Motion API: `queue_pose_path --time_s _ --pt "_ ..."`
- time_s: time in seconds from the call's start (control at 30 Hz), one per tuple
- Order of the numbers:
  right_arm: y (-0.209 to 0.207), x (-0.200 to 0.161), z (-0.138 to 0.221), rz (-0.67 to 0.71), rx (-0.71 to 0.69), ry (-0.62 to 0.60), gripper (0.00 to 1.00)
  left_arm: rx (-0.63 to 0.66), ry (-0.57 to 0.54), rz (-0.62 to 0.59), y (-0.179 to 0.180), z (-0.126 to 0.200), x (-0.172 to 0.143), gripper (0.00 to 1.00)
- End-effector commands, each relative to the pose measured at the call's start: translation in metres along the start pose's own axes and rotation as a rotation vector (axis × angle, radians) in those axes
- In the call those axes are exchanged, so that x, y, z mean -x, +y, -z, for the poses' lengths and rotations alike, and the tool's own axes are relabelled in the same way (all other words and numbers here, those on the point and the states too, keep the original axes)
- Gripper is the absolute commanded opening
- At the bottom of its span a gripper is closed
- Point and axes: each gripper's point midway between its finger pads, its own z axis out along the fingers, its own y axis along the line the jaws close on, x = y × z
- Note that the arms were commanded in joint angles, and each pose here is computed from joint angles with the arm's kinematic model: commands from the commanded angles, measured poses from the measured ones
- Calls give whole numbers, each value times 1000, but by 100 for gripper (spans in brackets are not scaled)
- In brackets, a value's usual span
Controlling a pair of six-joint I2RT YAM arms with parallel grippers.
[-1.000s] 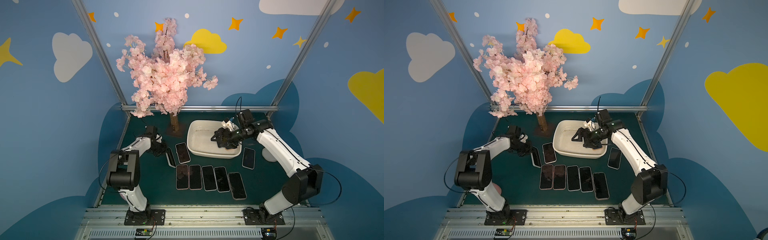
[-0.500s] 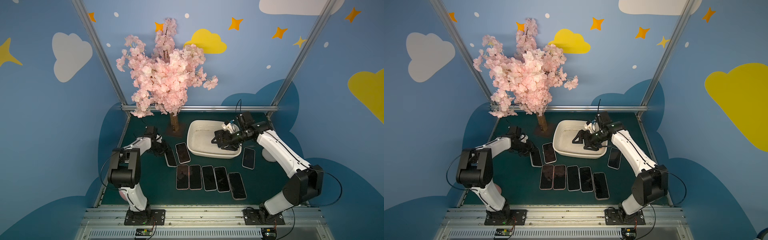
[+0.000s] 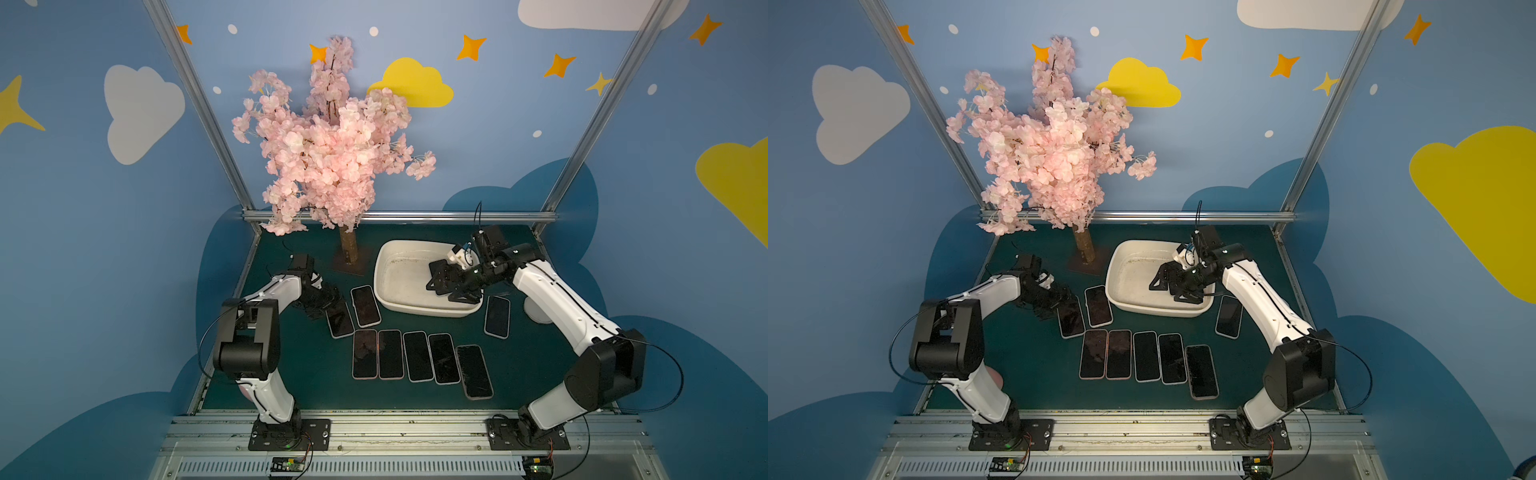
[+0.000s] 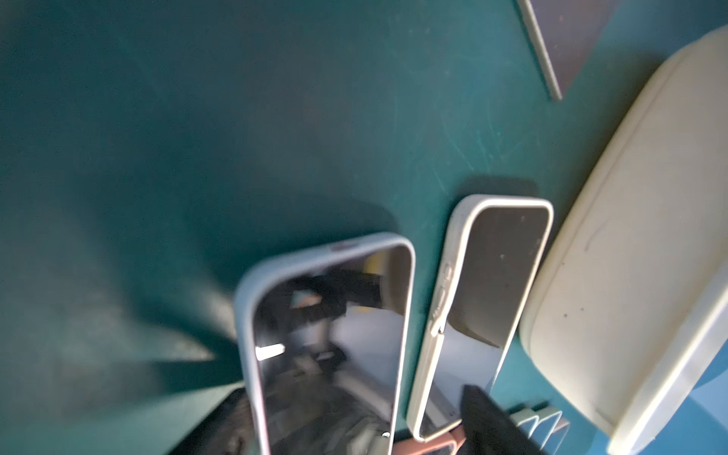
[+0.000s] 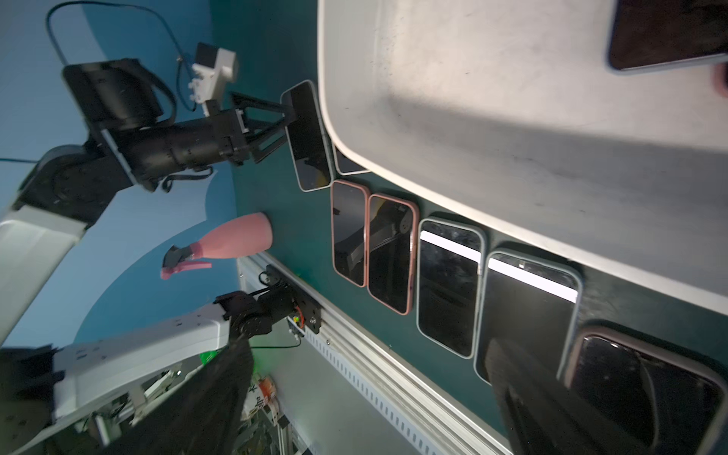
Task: Take the phone out of the storage box
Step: Place the phone at the center of the board.
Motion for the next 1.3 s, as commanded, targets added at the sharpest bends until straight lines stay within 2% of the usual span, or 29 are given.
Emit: queue_pose_path --time_s 0.0,0.17,0.3,0.57,0.7,0.93,1.27 --pt "-38 10 10 -26 -219 -32 98 -5 -9 -19 -4 19 -9 100" --pt "-64 36 0 -17 -350 -44 99 -33 -17 -12 -11 38 -23 100" --pt "-86 58 -14 -4 -478 -2 99 -77 -39 8 -18 56 -38 100" --pt "-114 99 -56 195 -782 100 98 -192 -44 -24 -54 78 -91 100" --pt "-125 115 -75 299 -919 146 99 -289 -51 -7 -68 85 -112 100" --pt "-141 127 -95 330 -1023 157 99 -342 -62 -35 -74 98 -130 100" --pt "-152 125 -118 307 -1030 173 99 -324 -37 -39 -73 96 -132 100"
